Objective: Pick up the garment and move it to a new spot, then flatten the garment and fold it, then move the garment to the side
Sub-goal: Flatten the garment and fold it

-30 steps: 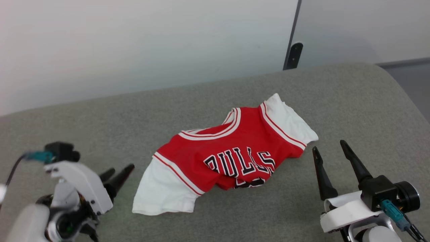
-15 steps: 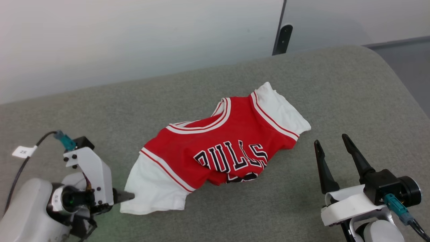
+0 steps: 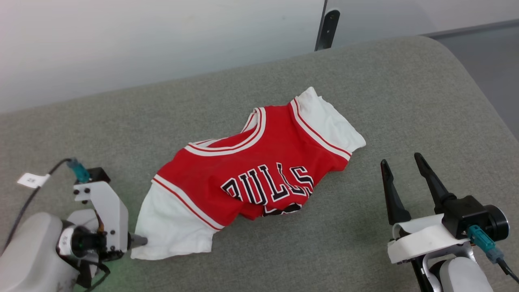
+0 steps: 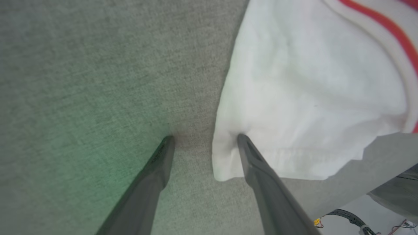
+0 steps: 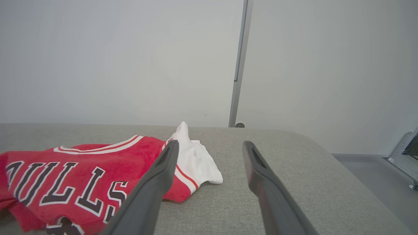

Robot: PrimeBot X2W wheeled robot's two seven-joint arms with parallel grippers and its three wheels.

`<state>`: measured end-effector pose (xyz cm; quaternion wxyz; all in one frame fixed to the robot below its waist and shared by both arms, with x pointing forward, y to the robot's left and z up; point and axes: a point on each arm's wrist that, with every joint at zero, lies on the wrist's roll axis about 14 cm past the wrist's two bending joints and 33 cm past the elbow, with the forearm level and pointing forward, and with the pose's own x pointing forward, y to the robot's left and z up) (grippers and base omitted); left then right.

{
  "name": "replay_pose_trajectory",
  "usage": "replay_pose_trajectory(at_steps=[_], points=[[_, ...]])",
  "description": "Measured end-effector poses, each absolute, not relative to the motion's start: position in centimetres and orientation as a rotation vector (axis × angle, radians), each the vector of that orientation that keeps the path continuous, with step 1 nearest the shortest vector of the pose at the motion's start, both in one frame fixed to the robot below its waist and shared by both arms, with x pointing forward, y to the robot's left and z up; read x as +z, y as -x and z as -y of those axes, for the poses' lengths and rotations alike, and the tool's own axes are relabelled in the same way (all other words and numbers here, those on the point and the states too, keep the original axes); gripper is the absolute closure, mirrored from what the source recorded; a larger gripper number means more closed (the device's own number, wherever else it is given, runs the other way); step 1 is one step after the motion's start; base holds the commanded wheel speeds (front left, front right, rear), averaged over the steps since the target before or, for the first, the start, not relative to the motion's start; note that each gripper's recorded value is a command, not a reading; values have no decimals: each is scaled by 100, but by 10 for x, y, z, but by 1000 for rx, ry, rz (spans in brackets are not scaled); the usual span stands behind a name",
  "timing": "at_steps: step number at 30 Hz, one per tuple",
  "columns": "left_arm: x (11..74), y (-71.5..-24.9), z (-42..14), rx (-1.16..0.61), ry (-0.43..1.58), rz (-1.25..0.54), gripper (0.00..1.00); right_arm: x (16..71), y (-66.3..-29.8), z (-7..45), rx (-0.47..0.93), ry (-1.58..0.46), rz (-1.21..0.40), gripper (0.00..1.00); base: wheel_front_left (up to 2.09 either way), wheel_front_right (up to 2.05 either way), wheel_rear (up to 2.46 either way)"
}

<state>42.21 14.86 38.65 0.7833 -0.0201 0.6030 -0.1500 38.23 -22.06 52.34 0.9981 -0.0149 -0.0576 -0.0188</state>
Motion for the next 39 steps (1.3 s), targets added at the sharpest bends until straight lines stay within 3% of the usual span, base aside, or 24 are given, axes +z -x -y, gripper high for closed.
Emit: replay_pose_trajectory(at_steps=[4,5,6,8,16,23,39], points=[[375,-422,-144,-302,93,-1345,0,521,-385,225,-50,28,108,0,0,0,0],[373,-421,-144,-297,94,-1358,10,520,-384,226,-52,29,104,0,0,0,0],[371,-420,-144,-289,84,-1371,50,519,-384,227,-55,29,100,0,0,0,0],[368,-418,-145,-264,89,-1396,100,518,-384,228,-59,29,96,0,0,0,0],[372,-406,-141,-270,104,-1446,100,516,-393,223,-39,16,90,0,0,0,0],[385,-410,-141,-307,111,-1412,100,534,-440,206,72,50,41,0,0,0,0],[413,-445,-121,-403,174,-1247,100,496,-537,217,197,199,-523,0,0,0,0]])
